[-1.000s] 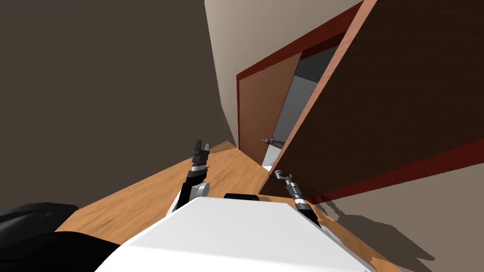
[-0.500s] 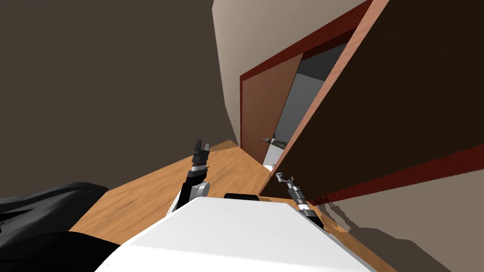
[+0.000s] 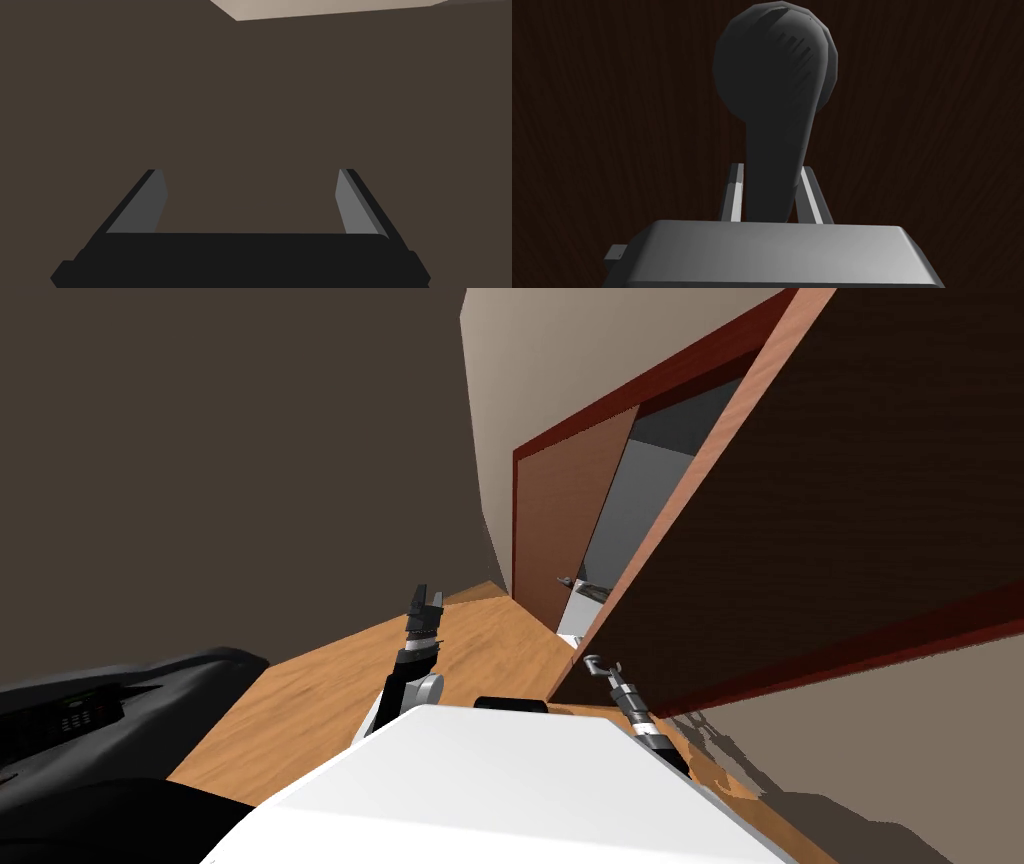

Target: Pull the door open

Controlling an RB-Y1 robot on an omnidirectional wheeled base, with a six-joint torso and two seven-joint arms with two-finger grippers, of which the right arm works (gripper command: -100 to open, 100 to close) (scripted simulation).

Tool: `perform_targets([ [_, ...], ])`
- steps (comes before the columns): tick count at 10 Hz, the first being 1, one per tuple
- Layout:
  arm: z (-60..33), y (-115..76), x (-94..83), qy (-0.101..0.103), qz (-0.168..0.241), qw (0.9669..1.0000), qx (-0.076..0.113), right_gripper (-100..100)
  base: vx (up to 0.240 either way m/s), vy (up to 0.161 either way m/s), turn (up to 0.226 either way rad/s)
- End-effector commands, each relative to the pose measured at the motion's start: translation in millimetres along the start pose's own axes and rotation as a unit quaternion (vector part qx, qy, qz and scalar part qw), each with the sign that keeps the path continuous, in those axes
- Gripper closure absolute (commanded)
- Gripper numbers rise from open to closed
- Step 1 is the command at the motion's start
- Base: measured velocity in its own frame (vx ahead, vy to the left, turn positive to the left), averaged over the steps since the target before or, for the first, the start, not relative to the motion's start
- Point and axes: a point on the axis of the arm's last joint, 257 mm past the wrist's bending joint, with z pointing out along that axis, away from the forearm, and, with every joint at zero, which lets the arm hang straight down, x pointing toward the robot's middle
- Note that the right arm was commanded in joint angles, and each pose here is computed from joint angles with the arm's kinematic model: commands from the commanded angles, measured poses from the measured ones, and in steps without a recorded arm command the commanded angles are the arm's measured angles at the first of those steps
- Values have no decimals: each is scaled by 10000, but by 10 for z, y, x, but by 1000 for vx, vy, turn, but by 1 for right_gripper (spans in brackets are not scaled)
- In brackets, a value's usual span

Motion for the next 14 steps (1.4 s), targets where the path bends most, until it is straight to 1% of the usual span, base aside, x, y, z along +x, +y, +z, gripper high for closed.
perform_targets([
  [1,104,-36,124,118,40,9999,2,100,-221,-62,108],
  [2,159,-38,156,156,45,9999,1,100,-274,-59,109],
  [3,247,-41,207,215,51,9998,-1,100,-263,-13,100],
  [4,277,-41,225,236,53,9997,-2,100,-209,-42,32],
  [5,336,-41,261,277,57,9996,-4,100,-207,-53,56],
  [6,423,-39,314,338,61,9994,-7,100,-249,-94,100],
  [7,478,-37,348,377,63,9993,-10,100,-238,-110,109],
  [8,552,-33,394,429,65,9991,-13,100,-226,-110,87],
  [10,643,-26,451,494,67,9988,-18,100,-196,-90,54],
  [11,610,-11,366,415,28,9991,-19,100,-79,-40,13],
  [12,529,-31,330,402,35,9992,5,100,-111,-25,227],
  [14,416,-37,280,386,45,9992,0,100,-194,-60,250],
])
